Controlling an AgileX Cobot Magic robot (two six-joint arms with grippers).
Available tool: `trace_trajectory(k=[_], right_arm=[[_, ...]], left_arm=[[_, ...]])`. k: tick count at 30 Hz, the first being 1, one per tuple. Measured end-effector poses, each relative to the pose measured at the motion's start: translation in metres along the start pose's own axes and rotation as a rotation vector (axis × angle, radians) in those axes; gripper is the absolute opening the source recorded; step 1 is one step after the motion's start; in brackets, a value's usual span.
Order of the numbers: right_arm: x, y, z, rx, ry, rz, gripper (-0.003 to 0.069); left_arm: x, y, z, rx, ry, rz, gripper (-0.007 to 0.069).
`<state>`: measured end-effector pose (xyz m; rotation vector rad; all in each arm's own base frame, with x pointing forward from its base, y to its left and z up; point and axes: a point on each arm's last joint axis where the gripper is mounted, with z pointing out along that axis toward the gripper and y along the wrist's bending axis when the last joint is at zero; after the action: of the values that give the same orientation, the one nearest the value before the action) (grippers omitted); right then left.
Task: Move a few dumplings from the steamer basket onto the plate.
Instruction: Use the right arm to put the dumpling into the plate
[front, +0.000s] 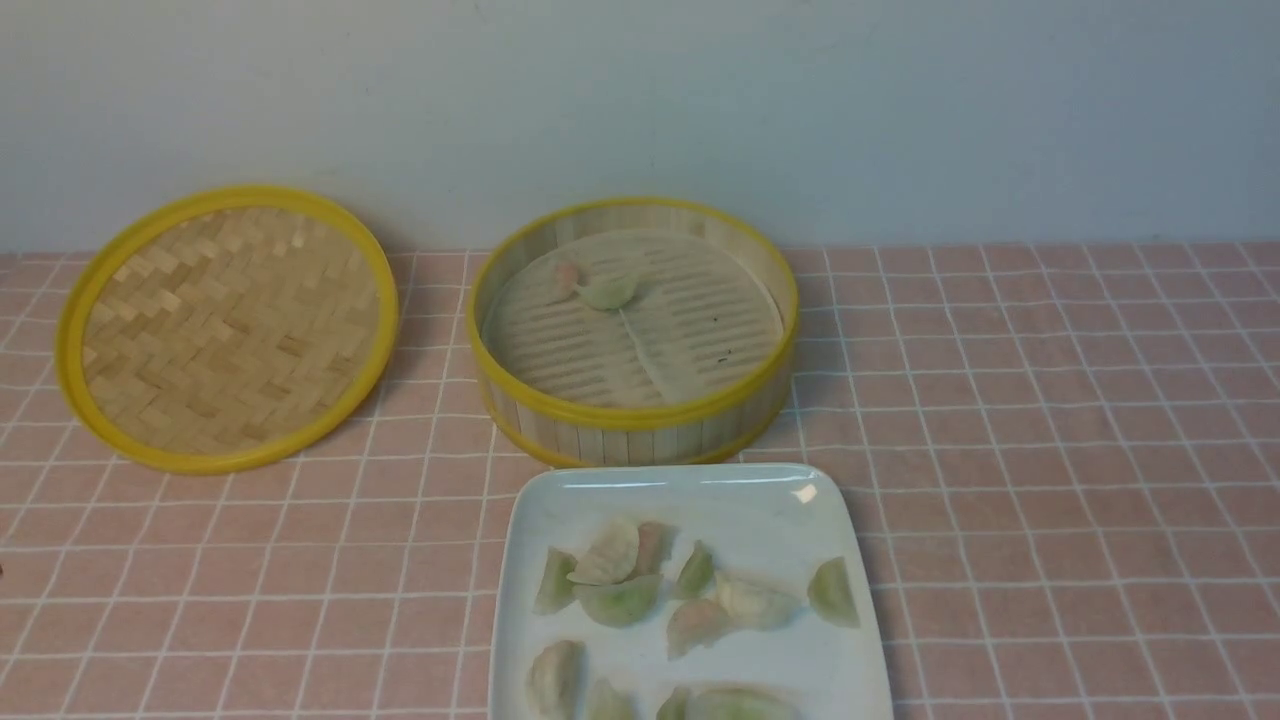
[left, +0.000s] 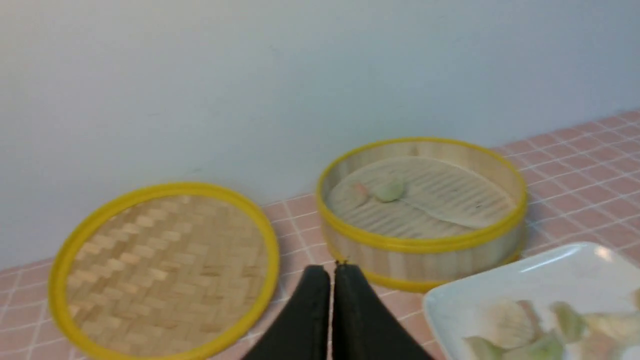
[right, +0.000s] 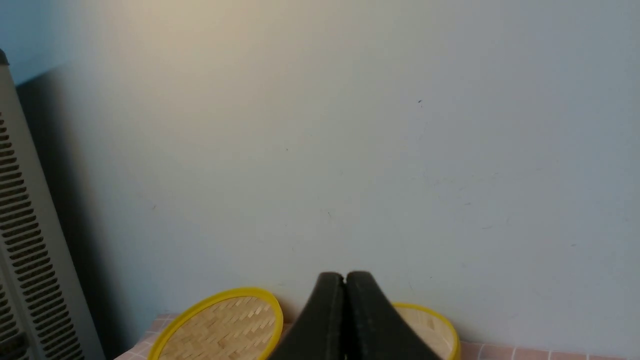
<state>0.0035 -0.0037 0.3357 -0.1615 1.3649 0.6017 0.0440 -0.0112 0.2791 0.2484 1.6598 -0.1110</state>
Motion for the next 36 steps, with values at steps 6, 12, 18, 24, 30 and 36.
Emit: trace_trajectory(k=[6,12,18,24,30,36], right_arm=[[0.000,0.000,0.000,0.000,-0.001,0.001,-0.0014],[0.000,0.000,0.000,0.000,-0.001,0.003,-0.0014],[0.000,0.000,0.000,0.000,-0.001,0.003,-0.0014],[0.000,0.000,0.000,0.000,-0.001,0.003,-0.0014],[0.000,0.000,0.000,0.000,-0.001,0.004,-0.0014],[0.000,0.000,0.000,0.000,-0.001,0.004,-0.0014]], left_arm=[[0.077,0.000,0.013,-0.102,0.105,-0.005,-0.0006],[0.107,-0.001,0.018,-0.106,0.206,-0.015,-0.0006],[0.108,-0.001,0.018,-0.106,0.211,-0.023,-0.0006],[0.108,-0.001,0.018,-0.106,0.211,-0.023,-0.0006],[0.108,-0.001,0.018,-0.106,0.211,-0.024,-0.0006],[0.108,-0.001,0.018,-0.106,0.211,-0.025,-0.0006]])
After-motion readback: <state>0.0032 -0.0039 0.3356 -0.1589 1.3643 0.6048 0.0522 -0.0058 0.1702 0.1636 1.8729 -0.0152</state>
